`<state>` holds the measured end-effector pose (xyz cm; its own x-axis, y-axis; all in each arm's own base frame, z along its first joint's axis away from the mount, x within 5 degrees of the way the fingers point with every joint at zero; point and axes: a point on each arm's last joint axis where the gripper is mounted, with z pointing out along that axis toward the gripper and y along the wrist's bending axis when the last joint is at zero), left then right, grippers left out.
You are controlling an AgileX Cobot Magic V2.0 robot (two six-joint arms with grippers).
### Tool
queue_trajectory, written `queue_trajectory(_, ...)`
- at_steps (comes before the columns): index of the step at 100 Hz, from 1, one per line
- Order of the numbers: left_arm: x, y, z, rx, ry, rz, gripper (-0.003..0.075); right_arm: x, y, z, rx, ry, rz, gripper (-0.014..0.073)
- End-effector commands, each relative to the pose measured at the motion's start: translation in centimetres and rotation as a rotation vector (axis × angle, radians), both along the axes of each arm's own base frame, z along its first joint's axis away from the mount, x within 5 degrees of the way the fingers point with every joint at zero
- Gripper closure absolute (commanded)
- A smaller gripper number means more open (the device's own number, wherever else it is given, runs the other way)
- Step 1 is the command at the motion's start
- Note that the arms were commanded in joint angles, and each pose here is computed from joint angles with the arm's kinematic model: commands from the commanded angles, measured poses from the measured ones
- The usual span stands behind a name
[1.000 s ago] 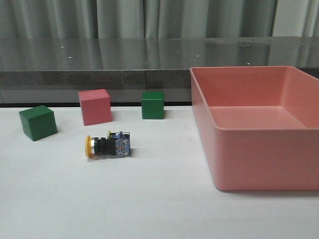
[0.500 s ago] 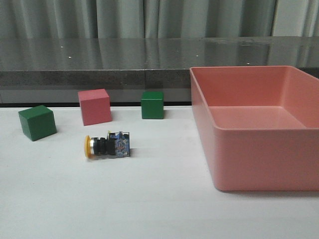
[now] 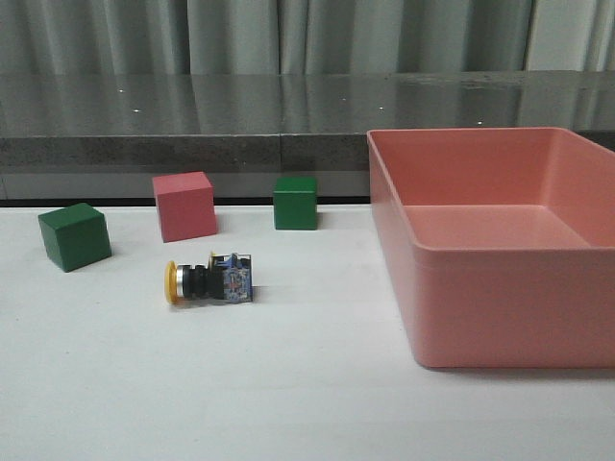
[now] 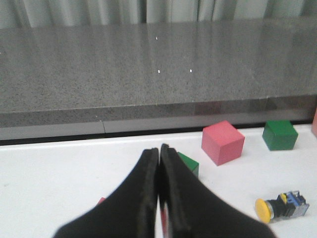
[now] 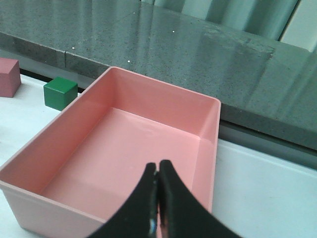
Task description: Place and stand button with both arms
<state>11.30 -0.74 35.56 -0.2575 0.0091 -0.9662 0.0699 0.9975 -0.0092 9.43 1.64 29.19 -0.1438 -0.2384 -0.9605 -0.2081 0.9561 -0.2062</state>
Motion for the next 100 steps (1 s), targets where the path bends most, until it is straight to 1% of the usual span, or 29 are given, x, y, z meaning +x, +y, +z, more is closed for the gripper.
queue_trajectory(1, 3.0, -0.4, 2.4, 0.063, 0.030, -0.049, 0.0739, 0.1, -0.2, 1.6, 0.018, -0.106, -0.019, 0.0704)
queue_trajectory(7, 5.1, -0.7, 2.7, 0.088, 0.085, -0.088, 0.0739, 0.1, -0.2, 1.6, 0.018, -0.106, -0.019, 0.0704)
queue_trajectory(18, 8.3, -1.6, 2.6, 0.141, 0.125, -0.191, 0.0739, 0.1, -0.2, 1.6, 0.018, -0.106, -0.019, 0.0704)
queue_trajectory(27, 10.5, -2.3, 1.9, 0.132, 0.142, -0.272, 0.0734, 0.1, -0.2, 1.6, 0.018, -0.106, -0.019, 0.0704)
queue_trajectory(34, 11.8, -2.9, 1.3, 0.134, 0.164, -0.341, 0.0691, 0.1, -0.2, 1.6, 0.018, -0.106, -0.019, 0.0704)
queue_trajectory(41, 12.8, -3.4, 0.6, 0.146, 0.190, -0.401, 0.0577, 0.1, -0.2, 1.6, 0.018, -0.106, -0.019, 0.0704)
queue_trajectory(45, 13.3, -3.6, 0.1, 0.155, 0.208, -0.430, 0.0471, 0.1, -0.2, 1.6, 0.018, -0.106, -0.019, 0.0704)
queue_trajectory(46, 13.4, -3.6, 0.0, 0.155, 0.212, -0.433, 0.0431, 0.1, -0.2, 1.6, 0.018, -0.106, -0.019, 0.0704)
queue_trajectory(48, 13.6, -3.6, -0.2, 0.152, 0.221, -0.439, 0.0390, 0.1, -0.2, 1.6, 0.018, -0.106, -0.019, 0.0704)
queue_trajectory(49, 13.8, -3.7, -0.4, 0.149, 0.228, -0.441, 0.0348, 0.1, -0.2, 1.6, 0.018, -0.106, -0.019, 0.0704)
queue_trajectory(50, 13.8, -3.7, -0.5, 0.145, 0.231, -0.441, 0.0327, 0.1, -0.2, 1.6, 0.018, -0.106, -0.019, 0.0704)
queue_trajectory(51, 13.9, -3.7, -0.6, 0.147, 0.236, -0.444, 0.0286, 0.1, -0.2, 1.6, 0.018, -0.106, -0.019, 0.0704)
queue_trajectory(52, 14.0, -3.7, -0.7, 0.143, 0.242, -0.445, 0.0267, 0.1, -0.2, 1.6, 0.018, -0.106, -0.019, 0.0704)
queue_trajectory(53, 14.1, -3.7, -0.8, 0.142, 0.245, -0.445, 0.0230, 0.1, -0.2, 1.6, 0.018, -0.106, -0.019, 0.0704)
queue_trajectory(55, 14.3, -3.7, -1.0, 0.136, 0.253, -0.446, 0.0195, 0.1, -0.2, 1.6, 0.018, -0.106, -0.019, 0.0704)
queue_trajectory(56, 14.5, -3.7, -1.2, 0.135, 0.259, -0.446, 0.0164, 0.1, -0.2, 1.6, 0.018, -0.106, -0.019, 0.0704)
queue_trajectory(60, 14.8, -3.7, -1.6, 0.131, 0.270, -0.444, 0.0092, 0.1, -0.2, 1.6, 0.018, -0.106, -0.019, 0.0704)
queue_trajectory(63, 15.2, -3.8, -1.9, 0.117, 0.278, -0.440, 0.0063, 0.1, -0.2, 1.6, 0.018, -0.106, -0.019, 0.0704)
queue_trajectory(67, 15.5, -3.9, -2.1, 0.072, 0.283, -0.436, 0.0044, 0.1, -0.2, 1.6, 0.018, -0.106, -0.019, 0.0704)
queue_trajectory(73, 16.3, -4.3, -2.7, -0.020, 0.297, -0.436, 0.0048, 0.1, -0.2, 1.6, 0.018, -0.106, -0.019, 0.0704)
queue_trajectory(76, 16.6, -4.4, -3.0, -0.033, 0.302, -0.447, 0.0048, 0.1, -0.2, 1.6, 0.018, -0.106, -0.019, 0.0704)
queue_trajectory(79, 16.9, -4.5, -3.4, -0.013, 0.304, -0.476, 0.0048, 0.1, -0.2, 1.6, 0.018, -0.106, -0.019, 0.0704)
queue_trajectory(85, 17.3, -5.0, -4.3, 0.062, 0.302, -0.573, 0.0048, 0.1, -0.2, 1.6, 0.018, -0.106, -0.019, 0.0704)
queue_trajectory(89, 17.7, -5.3, -5.0, 0.079, 0.301, -0.627, 0.0048, 0.1, -0.2, 1.6, 0.018, -0.106, -0.019, 0.0704)
queue_trajectory(100, 18.6, -6.4, -6.2, 0.141, 0.210, -0.816, 0.0048, 0.1, -0.2, 1.6, 0.018, -0.106, -0.019, 0.0704)
